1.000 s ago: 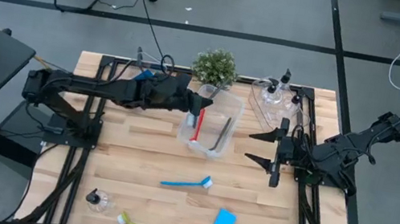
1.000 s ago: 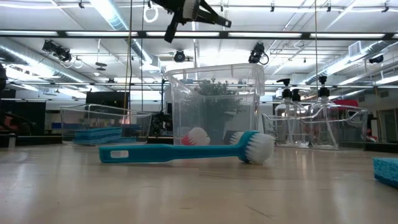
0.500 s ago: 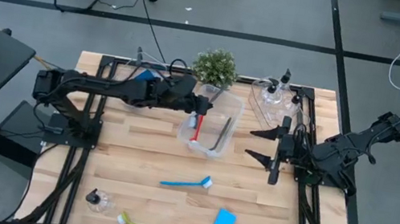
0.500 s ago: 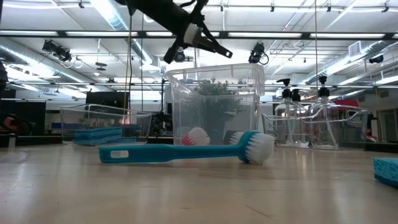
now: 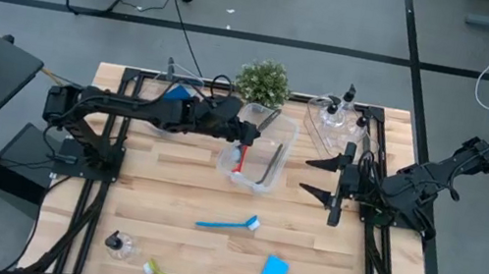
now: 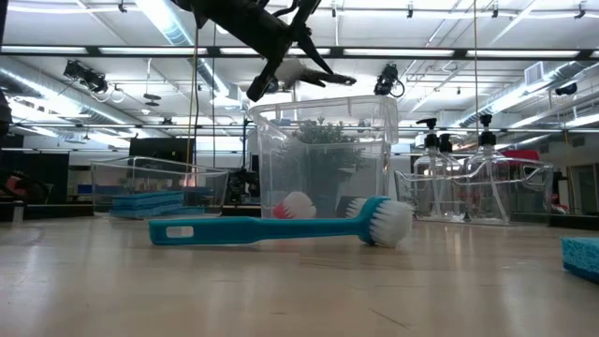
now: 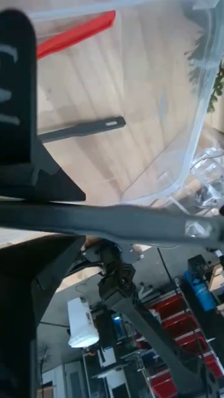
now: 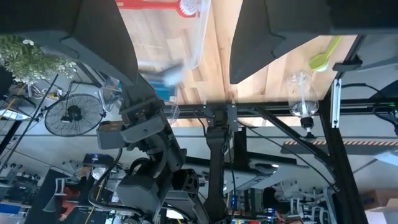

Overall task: Pick & Place Kitchen Sink Supplies
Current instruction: Put the gray dish brush into the transparent container, then adjust the gray dish brush in the transparent container

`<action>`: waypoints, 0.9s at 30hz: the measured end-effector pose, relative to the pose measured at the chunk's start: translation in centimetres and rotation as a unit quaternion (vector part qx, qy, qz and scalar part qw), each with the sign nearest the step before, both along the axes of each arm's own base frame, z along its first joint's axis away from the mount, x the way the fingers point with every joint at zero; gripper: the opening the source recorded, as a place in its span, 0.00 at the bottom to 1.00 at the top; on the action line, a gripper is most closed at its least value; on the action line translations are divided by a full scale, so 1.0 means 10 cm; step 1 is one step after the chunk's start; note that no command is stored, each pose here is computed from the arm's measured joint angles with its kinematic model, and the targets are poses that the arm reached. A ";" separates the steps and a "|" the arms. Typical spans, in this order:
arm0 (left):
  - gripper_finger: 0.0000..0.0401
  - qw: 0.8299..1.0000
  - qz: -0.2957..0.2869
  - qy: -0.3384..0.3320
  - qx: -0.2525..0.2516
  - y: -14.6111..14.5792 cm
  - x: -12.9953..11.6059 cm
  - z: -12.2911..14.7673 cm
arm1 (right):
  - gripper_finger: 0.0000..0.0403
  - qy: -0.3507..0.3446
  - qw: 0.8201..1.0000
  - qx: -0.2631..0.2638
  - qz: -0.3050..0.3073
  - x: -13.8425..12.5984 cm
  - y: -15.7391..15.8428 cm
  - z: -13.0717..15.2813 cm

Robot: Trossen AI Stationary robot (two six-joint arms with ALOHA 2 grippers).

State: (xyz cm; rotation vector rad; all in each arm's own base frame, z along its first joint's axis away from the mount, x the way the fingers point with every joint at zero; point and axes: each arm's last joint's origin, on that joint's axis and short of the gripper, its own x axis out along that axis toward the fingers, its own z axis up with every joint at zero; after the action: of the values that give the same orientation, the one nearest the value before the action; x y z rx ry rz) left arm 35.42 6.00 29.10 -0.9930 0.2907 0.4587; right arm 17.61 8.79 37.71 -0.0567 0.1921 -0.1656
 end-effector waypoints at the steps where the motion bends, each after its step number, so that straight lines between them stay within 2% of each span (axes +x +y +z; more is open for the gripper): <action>1: 0.26 1.000 -0.002 0.000 -0.001 0.00 0.00 0.00 | 0.64 0.000 1.000 0.000 0.000 0.00 0.00 0.00; 9: 0.48 1.000 -0.003 0.000 0.000 0.00 0.00 0.00 | 0.64 0.000 1.000 -0.001 0.000 0.00 0.00 0.00; 13: 0.56 1.000 -0.003 0.000 0.000 0.00 0.00 0.00 | 0.64 0.000 1.000 -0.001 0.000 0.00 0.00 0.00; 19: 0.57 0.999 -0.026 0.002 0.028 -0.01 0.01 0.01 | 0.64 0.000 1.000 -0.001 0.000 0.00 0.00 0.00; 27: 0.54 0.994 -0.100 -0.025 0.018 -0.05 0.03 0.06 | 0.64 0.000 1.000 0.000 0.000 0.00 0.00 0.00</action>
State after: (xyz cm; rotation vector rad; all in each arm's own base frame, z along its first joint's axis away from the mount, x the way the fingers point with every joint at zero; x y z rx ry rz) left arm 35.67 5.51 29.65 -0.9273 0.3328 0.2556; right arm 17.61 8.79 37.71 -0.0576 0.1925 -0.1660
